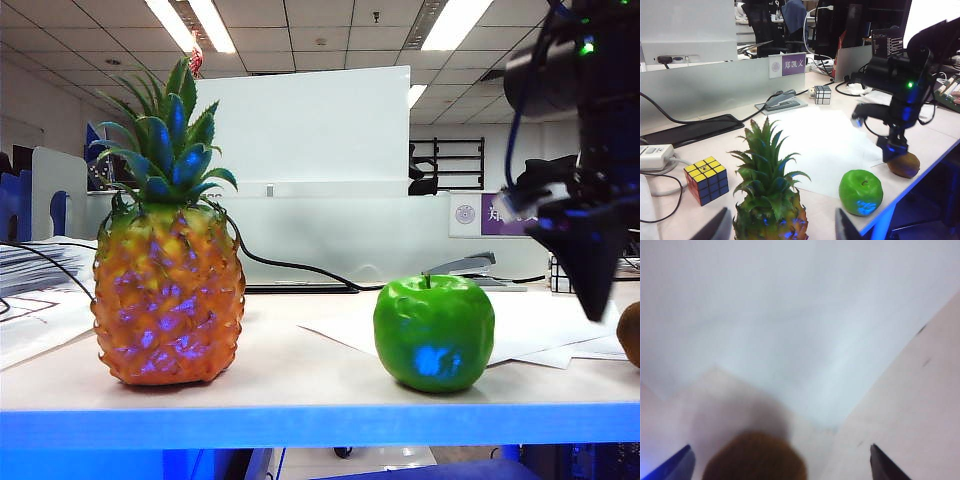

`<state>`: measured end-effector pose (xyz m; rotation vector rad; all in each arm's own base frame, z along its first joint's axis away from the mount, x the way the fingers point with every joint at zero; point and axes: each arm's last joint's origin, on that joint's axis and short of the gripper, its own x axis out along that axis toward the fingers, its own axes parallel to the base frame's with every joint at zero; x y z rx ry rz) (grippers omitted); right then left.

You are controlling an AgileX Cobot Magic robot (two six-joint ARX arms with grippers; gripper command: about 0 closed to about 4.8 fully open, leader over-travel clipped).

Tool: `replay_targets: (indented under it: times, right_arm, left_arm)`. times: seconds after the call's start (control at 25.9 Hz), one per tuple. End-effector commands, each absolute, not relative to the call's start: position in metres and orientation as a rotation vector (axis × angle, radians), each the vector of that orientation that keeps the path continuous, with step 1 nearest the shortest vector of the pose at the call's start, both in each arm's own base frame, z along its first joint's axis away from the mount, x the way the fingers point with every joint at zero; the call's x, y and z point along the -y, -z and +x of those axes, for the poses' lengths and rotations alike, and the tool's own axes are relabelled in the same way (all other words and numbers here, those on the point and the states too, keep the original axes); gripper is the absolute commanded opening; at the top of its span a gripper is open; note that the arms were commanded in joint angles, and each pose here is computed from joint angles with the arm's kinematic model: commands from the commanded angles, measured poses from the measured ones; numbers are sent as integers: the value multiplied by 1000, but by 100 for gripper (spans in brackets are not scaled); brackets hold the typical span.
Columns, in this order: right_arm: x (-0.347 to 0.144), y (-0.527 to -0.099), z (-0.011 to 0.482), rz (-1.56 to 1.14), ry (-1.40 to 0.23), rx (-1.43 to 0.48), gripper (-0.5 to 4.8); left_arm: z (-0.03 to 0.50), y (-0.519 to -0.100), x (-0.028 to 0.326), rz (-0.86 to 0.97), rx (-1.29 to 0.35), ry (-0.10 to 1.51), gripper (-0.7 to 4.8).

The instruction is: Arrange all the fruits from large to small from left to right in a row.

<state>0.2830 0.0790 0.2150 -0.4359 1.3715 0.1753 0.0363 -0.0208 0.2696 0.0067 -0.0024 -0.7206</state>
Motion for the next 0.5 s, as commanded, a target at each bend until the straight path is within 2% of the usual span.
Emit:
replay_targets:
  times: [0.04,0.39,0.46,0.5]
  right_arm:
    - [-82,-232,293,-425,-165,-1279,479]
    - [-89,-302,310,-344,-168,-1055,474]
    - [-89,-330,306,-296,-221,-980,382]
    - [-90,-344,304,-269,-256,-938,354]
  left_arm:
    - [35,-271,21,9,13,724,274]
    - [35,-271,21,11,14,723,274]
    - [35,-271,21,13,16,723,274]
    - [36,-271,21,14,19,723,273]
